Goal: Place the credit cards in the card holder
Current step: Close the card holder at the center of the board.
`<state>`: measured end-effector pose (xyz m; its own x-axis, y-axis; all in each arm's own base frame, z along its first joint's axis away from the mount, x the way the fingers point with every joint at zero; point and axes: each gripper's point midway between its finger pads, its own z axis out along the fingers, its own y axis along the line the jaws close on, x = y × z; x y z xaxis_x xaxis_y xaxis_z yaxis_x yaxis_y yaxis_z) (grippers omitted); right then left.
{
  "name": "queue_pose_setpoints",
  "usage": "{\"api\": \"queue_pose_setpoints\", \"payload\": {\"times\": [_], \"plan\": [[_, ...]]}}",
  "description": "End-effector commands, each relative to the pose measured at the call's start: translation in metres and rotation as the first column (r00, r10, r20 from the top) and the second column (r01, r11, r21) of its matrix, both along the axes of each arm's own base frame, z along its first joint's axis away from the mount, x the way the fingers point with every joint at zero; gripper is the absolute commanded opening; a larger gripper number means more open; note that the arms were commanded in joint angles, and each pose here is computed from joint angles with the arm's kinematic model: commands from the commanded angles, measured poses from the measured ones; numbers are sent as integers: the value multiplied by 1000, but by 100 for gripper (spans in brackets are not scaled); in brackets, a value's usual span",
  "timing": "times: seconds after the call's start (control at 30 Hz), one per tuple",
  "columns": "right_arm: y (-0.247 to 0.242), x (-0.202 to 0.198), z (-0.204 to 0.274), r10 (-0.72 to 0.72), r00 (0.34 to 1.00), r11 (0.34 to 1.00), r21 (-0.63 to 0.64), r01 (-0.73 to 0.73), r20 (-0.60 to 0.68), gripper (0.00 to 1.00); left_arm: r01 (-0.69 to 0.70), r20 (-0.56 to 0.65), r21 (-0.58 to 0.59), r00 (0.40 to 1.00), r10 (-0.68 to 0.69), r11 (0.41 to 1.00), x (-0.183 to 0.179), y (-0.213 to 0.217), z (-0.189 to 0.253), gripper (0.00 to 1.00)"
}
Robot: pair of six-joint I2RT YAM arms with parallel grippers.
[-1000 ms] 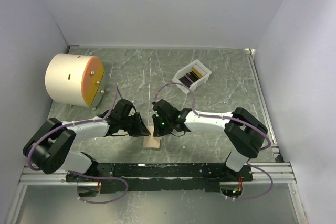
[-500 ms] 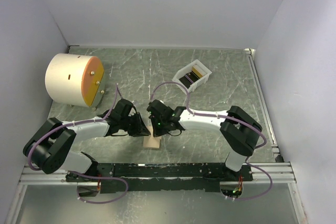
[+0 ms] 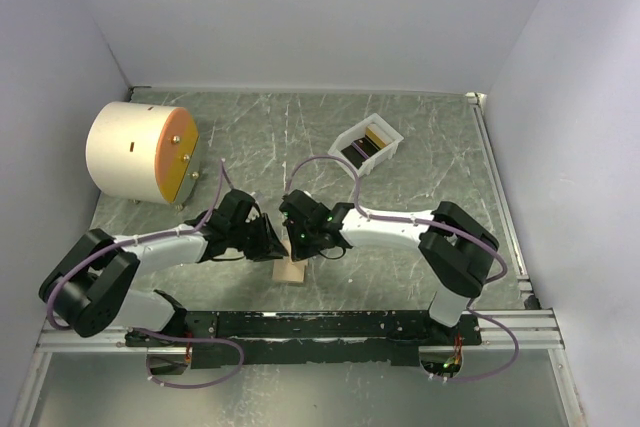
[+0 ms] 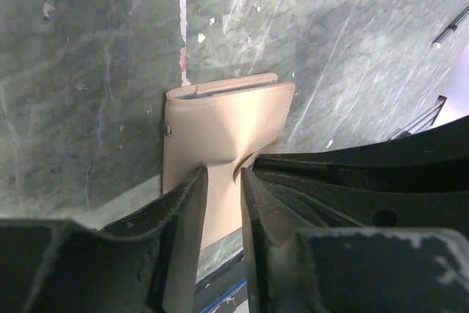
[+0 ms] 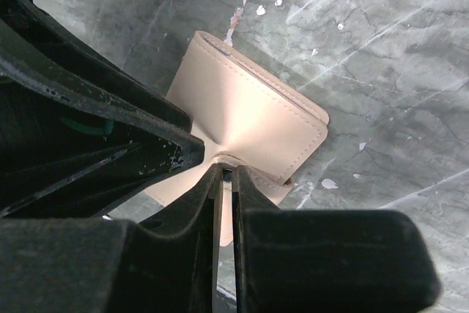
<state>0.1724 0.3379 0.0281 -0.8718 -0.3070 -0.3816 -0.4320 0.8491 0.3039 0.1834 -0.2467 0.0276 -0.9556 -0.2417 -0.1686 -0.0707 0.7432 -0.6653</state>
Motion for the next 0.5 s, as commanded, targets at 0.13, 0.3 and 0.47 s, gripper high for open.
{"api": "queue_pose_setpoints", "payload": {"times": [0.13, 0.3, 0.47], "plan": [[-8, 15, 13, -32, 989, 999, -1, 32, 141, 16, -78, 103, 114, 992, 67, 990, 15, 19, 33, 45], [-2, 30, 66, -85, 962, 990, 131, 52, 259, 23, -125, 209, 112, 973, 100, 986, 26, 28, 82, 57], [-16, 34, 100, -170, 925, 965, 250, 86, 340, 36, -113, 298, 67, 950, 88, 991, 20, 35, 127, 83]]}}
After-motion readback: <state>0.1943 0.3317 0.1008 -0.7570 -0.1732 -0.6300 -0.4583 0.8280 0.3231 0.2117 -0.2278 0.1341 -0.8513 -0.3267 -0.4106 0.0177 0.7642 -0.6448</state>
